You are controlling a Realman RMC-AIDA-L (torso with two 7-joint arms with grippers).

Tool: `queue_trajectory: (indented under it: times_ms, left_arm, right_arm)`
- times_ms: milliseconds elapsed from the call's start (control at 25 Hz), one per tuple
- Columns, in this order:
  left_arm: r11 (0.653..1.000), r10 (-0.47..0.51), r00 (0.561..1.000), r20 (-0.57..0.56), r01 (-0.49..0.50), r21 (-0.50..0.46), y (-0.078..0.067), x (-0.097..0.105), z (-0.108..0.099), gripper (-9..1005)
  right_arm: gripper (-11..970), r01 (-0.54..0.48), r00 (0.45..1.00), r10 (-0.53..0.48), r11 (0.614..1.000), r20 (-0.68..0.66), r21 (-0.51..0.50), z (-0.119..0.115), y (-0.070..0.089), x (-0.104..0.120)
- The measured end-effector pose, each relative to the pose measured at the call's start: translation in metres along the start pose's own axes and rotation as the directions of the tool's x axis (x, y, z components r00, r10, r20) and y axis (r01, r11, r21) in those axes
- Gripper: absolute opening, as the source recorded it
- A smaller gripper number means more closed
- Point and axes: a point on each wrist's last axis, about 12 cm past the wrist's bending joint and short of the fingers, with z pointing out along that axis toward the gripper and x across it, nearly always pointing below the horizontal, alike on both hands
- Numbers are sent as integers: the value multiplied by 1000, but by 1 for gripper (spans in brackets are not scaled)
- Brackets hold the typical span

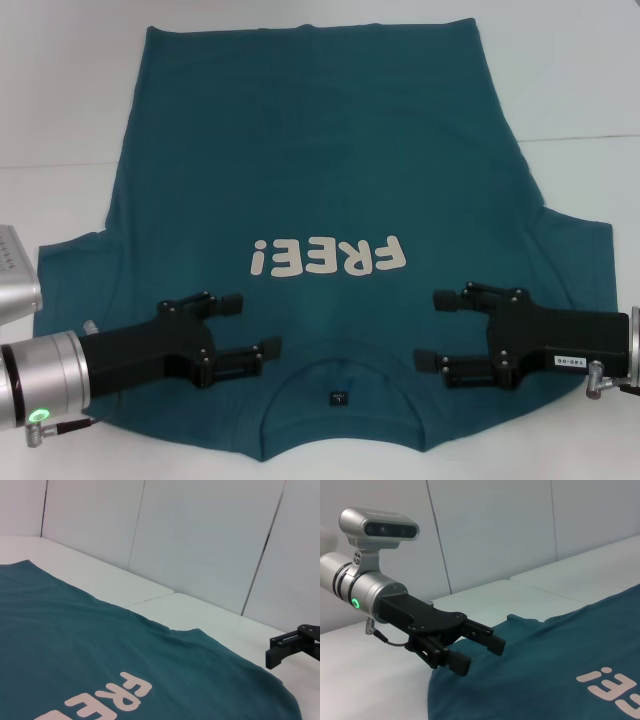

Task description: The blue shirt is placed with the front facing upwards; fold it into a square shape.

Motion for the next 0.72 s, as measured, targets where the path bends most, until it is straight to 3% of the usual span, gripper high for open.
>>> queue_trajectory:
  times_ms: [520, 720]
  left_arm:
    - [1000, -10, 1000, 5, 10, -6, 0, 2, -3, 873]
    - [985, -93, 992, 89, 105, -138, 16, -2, -29, 873]
  right_arm:
    - [941, -1, 1000, 1, 1000, -3, -1, 0, 0, 0]
    - [942, -9, 1000, 9, 1000, 2, -7, 1, 1, 1]
